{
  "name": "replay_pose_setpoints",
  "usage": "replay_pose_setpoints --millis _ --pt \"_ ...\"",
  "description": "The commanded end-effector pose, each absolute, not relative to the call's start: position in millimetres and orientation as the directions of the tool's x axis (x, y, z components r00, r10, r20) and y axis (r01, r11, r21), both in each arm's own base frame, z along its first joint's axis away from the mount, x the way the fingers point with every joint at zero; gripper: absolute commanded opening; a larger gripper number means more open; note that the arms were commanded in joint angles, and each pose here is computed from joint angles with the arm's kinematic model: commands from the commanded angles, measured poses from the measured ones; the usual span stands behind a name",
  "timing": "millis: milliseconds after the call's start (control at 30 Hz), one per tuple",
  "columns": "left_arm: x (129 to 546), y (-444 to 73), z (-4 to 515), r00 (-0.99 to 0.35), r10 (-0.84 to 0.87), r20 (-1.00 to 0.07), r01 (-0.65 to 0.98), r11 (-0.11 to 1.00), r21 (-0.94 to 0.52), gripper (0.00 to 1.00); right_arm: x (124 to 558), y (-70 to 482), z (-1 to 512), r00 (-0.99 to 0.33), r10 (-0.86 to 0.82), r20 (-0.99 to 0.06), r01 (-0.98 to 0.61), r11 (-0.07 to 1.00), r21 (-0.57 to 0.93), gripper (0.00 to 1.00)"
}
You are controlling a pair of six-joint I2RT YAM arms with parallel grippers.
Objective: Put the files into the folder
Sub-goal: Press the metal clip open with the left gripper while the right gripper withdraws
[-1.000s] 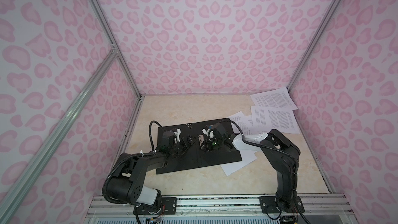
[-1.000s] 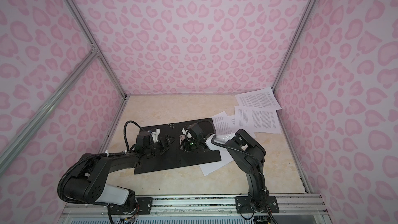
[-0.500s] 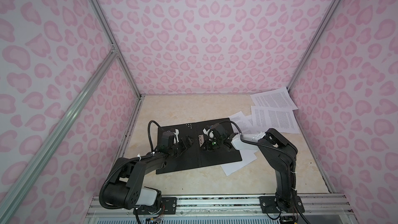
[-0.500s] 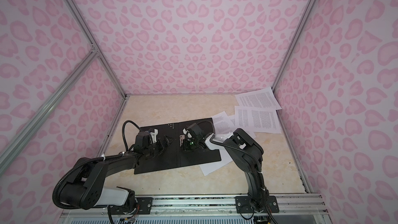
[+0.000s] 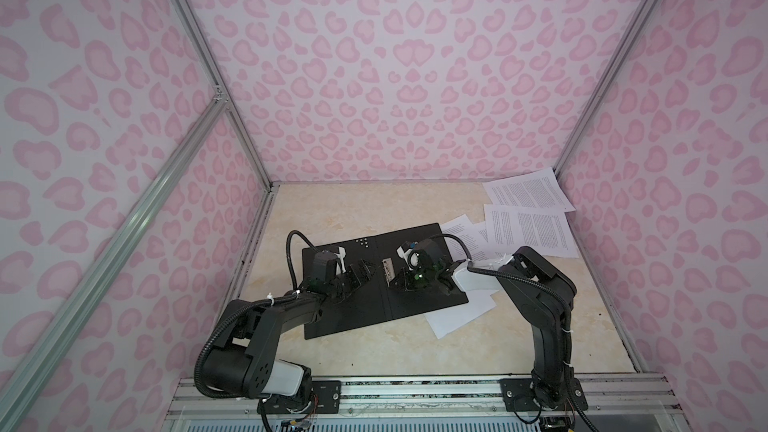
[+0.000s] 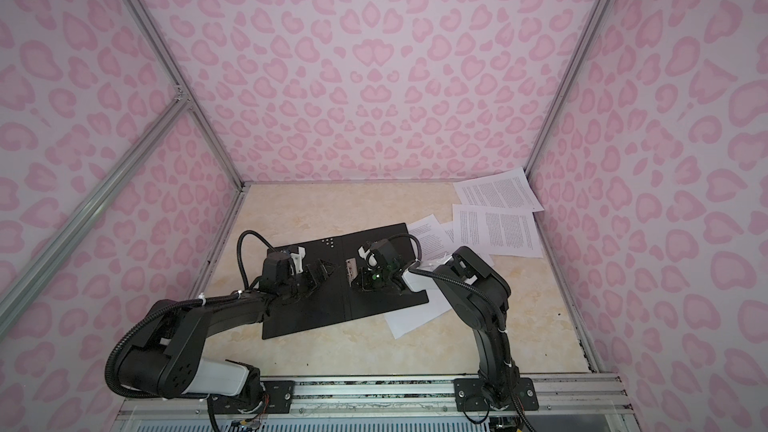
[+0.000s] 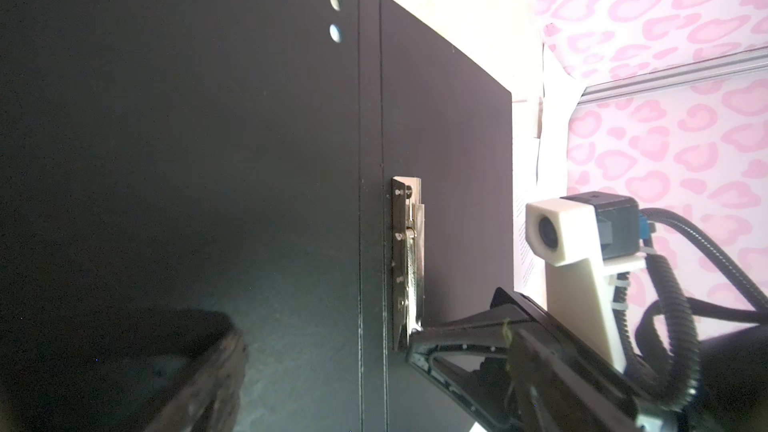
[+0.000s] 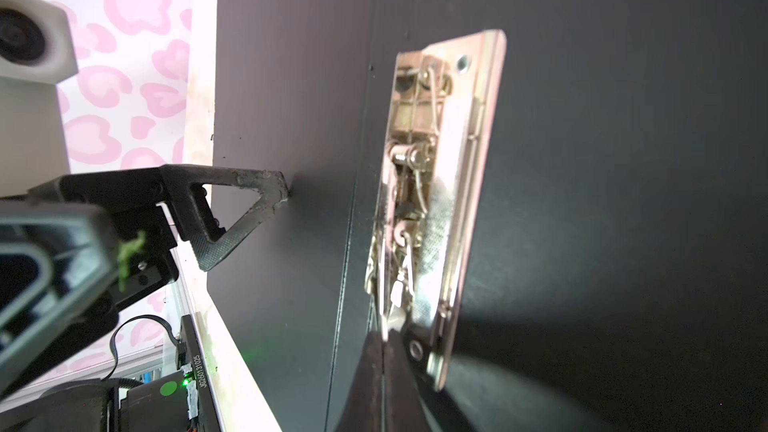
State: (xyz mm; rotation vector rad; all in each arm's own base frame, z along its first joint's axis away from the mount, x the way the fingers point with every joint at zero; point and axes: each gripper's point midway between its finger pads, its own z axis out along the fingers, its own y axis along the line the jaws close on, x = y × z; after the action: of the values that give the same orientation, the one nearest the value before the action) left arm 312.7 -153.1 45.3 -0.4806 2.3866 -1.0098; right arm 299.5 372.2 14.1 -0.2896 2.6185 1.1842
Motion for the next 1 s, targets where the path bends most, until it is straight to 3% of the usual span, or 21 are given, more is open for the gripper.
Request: replay_pose_setpoints --millis 0,167,333,533,633,867,967 --pt "288.0 -127.6 3.5 -0.823 -0.517 -0.234 -0.292 0.74 -0.606 1.0 289.1 327.7 -39.3 -0.973 -0.067 -0.221 -0.183 0.808 0.56 0.0" --pt "288.1 -124.3 0.5 -0.821 -0.52 -0.237 -0.303 0.748 -0.59 1.0 287.7 321.7 -46.9 -0.975 -0.061 -0.212 -0.169 0.827 0.536 0.0" --pt "287.7 -121.7 -2.7 -0.818 -0.525 -0.235 -0.319 0.753 -0.575 1.0 297.8 345.3 -1.7 -0.96 -0.067 -0.271 -0.228 0.748 0.624 0.0" --pt "289.6 -119.2 -3.3 -0.813 -0.529 -0.244 -0.324 0.759 -0.565 1.0 311.6 361.2 68.2 -0.917 -0.082 -0.39 -0.341 0.67 0.659 0.37" --pt "289.4 -120.8 -2.6 -0.816 -0.526 -0.239 -0.32 0.756 -0.571 1.0 308.4 353.9 68.3 -0.915 -0.088 -0.393 -0.339 0.693 0.636 0.37" --pt "290.5 -123.1 2.7 -0.817 -0.521 -0.246 -0.304 0.753 -0.584 1.0 292.0 358.7 41.6 -0.925 -0.126 -0.358 -0.335 0.715 0.614 0.27" --pt "290.3 -124.6 3.2 -0.822 -0.513 -0.245 -0.295 0.754 -0.587 1.0 294.2 357.7 41.7 -0.924 -0.115 -0.364 -0.329 0.724 0.607 0.31"
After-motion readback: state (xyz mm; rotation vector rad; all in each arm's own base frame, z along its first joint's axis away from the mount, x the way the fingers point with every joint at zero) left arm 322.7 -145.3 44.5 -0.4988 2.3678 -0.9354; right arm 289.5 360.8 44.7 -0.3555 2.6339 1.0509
